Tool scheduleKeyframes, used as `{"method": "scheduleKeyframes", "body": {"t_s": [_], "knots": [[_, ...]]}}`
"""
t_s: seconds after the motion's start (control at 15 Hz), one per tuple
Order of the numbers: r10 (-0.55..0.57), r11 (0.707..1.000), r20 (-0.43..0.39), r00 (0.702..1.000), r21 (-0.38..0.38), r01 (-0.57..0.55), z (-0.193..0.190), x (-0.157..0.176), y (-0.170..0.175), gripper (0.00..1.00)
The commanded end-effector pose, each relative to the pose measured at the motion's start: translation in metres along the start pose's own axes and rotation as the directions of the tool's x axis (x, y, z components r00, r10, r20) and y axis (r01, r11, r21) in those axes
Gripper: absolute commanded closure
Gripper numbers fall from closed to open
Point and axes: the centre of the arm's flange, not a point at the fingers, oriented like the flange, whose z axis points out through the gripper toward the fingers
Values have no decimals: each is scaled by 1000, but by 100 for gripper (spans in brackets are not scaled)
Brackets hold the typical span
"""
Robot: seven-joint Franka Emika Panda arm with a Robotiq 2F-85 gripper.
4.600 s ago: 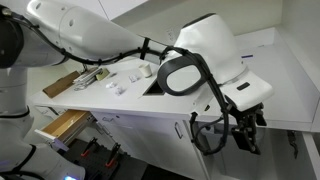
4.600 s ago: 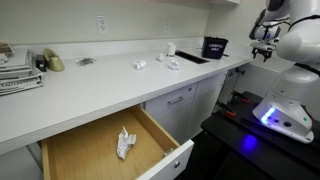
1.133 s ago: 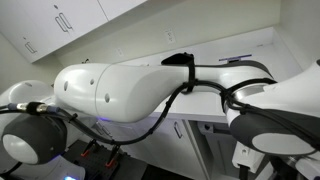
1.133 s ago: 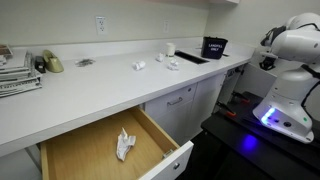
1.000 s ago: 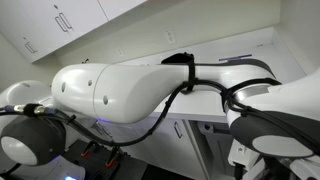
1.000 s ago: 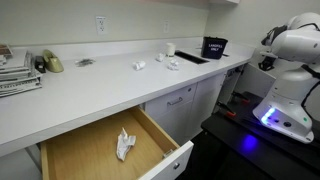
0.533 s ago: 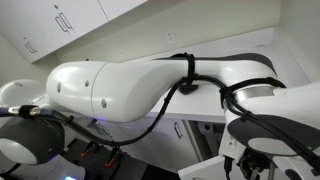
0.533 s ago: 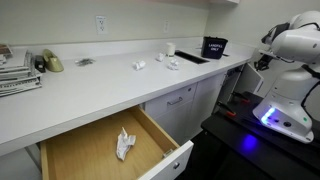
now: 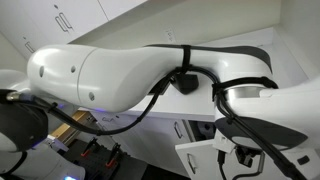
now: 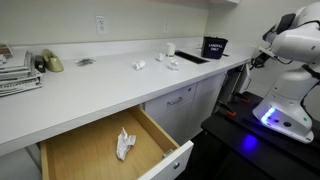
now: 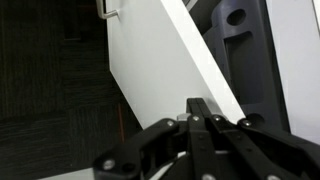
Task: Close the cabinet door on the far right
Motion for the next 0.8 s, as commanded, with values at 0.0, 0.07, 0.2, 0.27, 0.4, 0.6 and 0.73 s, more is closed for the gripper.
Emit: {"method": "scheduleKeyframes", "body": {"t_s": [0.0,0.07,0.2,0.27,0.4,0.6,0.73], "knots": [[-39,998,-27,999,56,40,18,-69,9,100],[-47,997,-42,998,65,50,22,-74,7,100],[-63,994,-70,996,85,68,29,-83,3,100],[-74,993,-80,994,87,81,34,-87,0,100],[-96,990,-102,990,91,105,42,-96,-4,100],[-116,985,-160,980,107,134,48,-112,-5,100],[-127,981,-195,972,117,152,52,-123,-6,100]]}}
